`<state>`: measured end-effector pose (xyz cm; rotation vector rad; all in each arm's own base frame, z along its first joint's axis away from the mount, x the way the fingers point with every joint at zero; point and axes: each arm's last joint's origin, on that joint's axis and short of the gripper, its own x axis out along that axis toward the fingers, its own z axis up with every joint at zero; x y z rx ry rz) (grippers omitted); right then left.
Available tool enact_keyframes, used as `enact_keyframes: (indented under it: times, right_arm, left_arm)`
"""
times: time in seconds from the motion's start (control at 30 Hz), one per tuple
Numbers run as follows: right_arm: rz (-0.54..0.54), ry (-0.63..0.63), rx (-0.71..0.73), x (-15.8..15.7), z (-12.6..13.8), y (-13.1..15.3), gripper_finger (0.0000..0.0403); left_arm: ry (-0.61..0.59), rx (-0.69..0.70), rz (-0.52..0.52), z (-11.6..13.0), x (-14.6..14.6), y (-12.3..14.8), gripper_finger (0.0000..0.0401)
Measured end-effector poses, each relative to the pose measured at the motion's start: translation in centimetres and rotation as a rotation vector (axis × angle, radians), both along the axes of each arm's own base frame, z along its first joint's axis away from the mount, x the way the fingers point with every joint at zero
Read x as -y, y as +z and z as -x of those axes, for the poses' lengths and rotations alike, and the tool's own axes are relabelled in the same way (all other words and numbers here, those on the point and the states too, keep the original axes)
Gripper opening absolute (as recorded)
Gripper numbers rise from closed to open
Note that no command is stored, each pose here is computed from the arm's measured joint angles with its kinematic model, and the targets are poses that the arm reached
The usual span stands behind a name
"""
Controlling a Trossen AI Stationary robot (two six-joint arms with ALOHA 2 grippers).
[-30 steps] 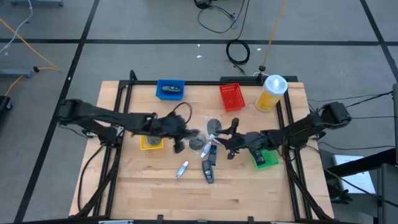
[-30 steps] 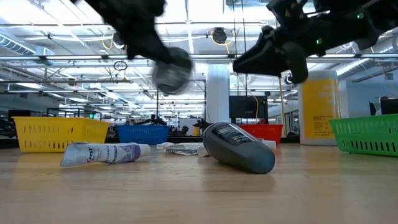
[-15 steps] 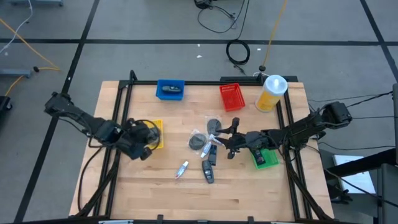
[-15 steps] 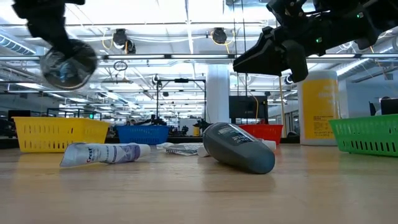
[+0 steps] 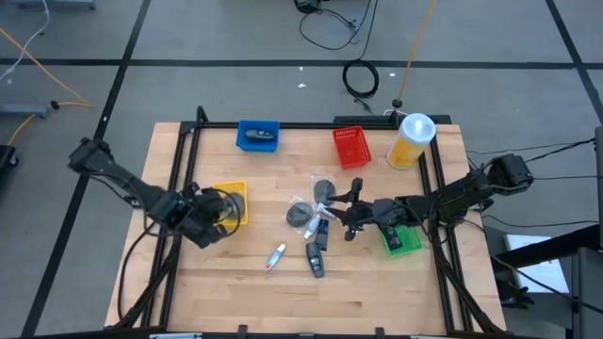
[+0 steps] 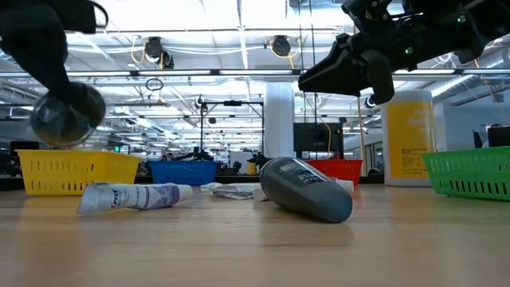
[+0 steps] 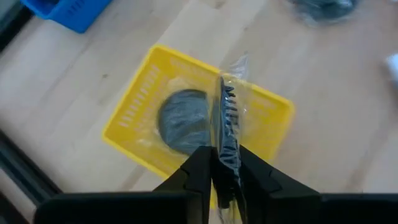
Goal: Pick & Place Travel size toiletries
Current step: Put the black hairbrush into the yellow bin
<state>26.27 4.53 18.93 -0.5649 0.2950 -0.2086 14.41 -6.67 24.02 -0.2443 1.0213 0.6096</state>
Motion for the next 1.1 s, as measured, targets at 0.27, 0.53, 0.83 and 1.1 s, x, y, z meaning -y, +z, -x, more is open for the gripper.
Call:
enact_keyframes:
  times: [0.27, 0.53, 0.83, 1.1]
  right_arm:
    - [0.000, 0.000, 0.000, 0.0, 0.0, 0.0, 0.0135]
    - [0.000, 0.000, -0.001, 0.0, 0.0, 0.0, 0.0133]
    - [0.000, 0.000, -0.001, 0.0, 0.0, 0.0, 0.0131]
    - [-0.003, 0.000, 0.000, 0.0, 0.0, 0.0, 0.0130]
  left_arm:
    - [-0.054, 0.036, 0.046, -1.3, -1.3, -1.2, 0.0061]
    - [-0.032, 0.047, 0.095, -0.8, -3.4, -2.6, 0.0062]
    - [-0.066, 0.159, 0.163, -0.3, -5.3, -4.1, 0.0063]
    - [-0.023, 0.194, 0.123, 0.2, -6.9, -3.6, 0.0083]
